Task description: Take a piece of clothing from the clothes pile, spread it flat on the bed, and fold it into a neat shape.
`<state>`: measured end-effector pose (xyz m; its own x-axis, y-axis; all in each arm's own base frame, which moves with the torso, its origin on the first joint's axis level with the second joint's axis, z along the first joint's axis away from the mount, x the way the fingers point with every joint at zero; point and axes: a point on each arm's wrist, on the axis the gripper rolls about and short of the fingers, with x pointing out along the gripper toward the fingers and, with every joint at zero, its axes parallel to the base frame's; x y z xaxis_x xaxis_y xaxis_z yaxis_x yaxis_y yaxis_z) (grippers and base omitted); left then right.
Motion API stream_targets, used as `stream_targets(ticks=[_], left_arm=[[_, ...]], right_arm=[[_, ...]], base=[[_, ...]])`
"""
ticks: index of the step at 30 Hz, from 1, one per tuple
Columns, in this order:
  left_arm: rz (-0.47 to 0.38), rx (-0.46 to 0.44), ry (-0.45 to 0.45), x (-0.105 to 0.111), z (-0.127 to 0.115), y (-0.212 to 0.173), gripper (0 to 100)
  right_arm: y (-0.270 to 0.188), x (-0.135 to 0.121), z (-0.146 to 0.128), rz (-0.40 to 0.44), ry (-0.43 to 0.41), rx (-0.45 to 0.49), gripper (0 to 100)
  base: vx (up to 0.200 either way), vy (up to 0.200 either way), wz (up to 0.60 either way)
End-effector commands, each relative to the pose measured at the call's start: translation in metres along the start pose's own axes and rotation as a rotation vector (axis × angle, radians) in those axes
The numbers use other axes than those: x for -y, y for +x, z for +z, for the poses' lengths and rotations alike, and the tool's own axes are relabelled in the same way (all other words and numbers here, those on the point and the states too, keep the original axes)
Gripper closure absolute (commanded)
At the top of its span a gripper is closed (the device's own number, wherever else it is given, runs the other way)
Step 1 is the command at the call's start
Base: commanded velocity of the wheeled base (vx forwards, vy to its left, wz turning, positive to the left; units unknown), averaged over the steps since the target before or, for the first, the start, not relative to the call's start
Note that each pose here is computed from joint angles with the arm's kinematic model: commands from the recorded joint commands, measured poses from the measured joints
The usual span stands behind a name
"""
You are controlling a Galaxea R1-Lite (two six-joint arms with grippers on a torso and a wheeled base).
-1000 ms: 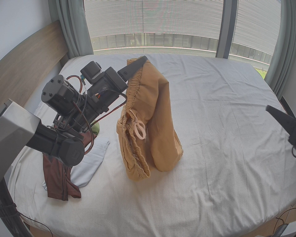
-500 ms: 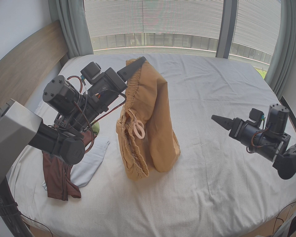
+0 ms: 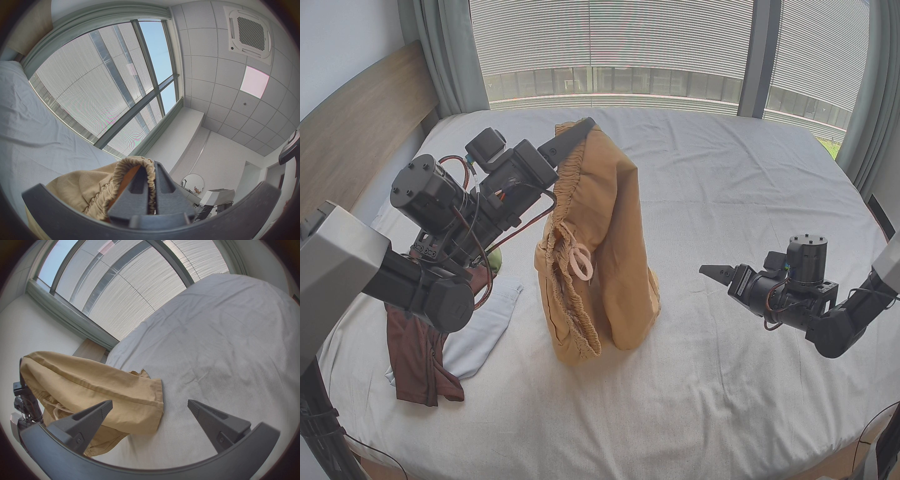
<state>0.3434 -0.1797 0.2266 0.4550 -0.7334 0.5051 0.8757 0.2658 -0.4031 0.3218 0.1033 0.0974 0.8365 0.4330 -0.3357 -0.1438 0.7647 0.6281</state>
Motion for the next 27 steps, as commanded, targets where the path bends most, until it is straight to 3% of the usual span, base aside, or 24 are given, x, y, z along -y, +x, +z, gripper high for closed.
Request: stream_targets(ticks=[1, 11, 27], left_arm=[[0.004, -0.001, -0.001, -0.001, -0.001, -0.001, 100], [0.010, -0.006, 0.011, -0.004, -0.003, -0.001, 100], [0.053, -0.004, 0.034, -0.022, 0.000, -0.009, 100]], right_arm=[[0.025, 0.012, -0.014, -0.027, 0.043, -0.057, 0], [0.070, 0.019, -0.037, -0.017, 0.136, -0.141, 0], [0.132, 0.012, -0.055, -0.023, 0.170, -0.232, 0]], base=[[0.000, 0.000, 0.00], [0.000, 0.000, 0.00], [0.000, 0.000, 0.00]])
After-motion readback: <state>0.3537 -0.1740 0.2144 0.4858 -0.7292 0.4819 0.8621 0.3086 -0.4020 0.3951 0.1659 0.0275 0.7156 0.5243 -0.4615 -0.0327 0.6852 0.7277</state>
